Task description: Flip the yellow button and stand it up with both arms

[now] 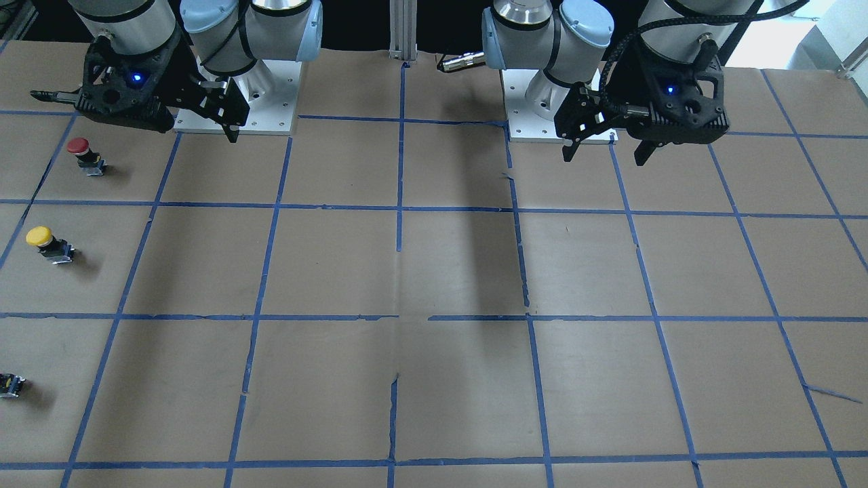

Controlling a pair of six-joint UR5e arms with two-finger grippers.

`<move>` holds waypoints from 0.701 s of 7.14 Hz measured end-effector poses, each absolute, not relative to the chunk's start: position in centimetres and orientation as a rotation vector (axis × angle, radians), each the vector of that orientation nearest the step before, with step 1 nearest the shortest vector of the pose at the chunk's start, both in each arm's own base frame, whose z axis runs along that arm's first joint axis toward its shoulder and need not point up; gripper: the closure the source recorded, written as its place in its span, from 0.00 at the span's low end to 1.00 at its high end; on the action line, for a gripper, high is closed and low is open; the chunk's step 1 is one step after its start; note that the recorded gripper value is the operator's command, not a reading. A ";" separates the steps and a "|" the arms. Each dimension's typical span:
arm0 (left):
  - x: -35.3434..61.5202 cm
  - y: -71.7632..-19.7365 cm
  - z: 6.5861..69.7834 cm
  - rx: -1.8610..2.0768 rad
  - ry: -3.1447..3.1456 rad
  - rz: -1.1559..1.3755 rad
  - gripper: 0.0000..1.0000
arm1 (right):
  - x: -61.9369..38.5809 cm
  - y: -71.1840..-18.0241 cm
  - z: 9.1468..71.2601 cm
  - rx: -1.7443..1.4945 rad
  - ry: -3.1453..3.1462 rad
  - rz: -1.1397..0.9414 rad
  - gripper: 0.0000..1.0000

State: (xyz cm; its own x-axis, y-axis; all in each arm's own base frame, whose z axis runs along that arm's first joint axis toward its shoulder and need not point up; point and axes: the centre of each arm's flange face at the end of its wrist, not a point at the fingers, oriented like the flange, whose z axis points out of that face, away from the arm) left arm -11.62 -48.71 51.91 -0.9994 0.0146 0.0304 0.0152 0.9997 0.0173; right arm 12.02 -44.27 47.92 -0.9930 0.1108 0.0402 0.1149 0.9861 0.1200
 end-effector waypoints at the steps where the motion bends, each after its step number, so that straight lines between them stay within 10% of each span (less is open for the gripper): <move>1: -11.6 -48.7 52.0 -0.023 -3.112 -0.026 0.00 | 12.2 -44.4 47.8 -0.178 -3.111 -0.189 0.00; 5: -11.5 -48.9 52.2 -0.019 -3.111 -0.016 0.00 | 12.1 -44.2 47.7 -0.186 -3.110 -0.193 0.00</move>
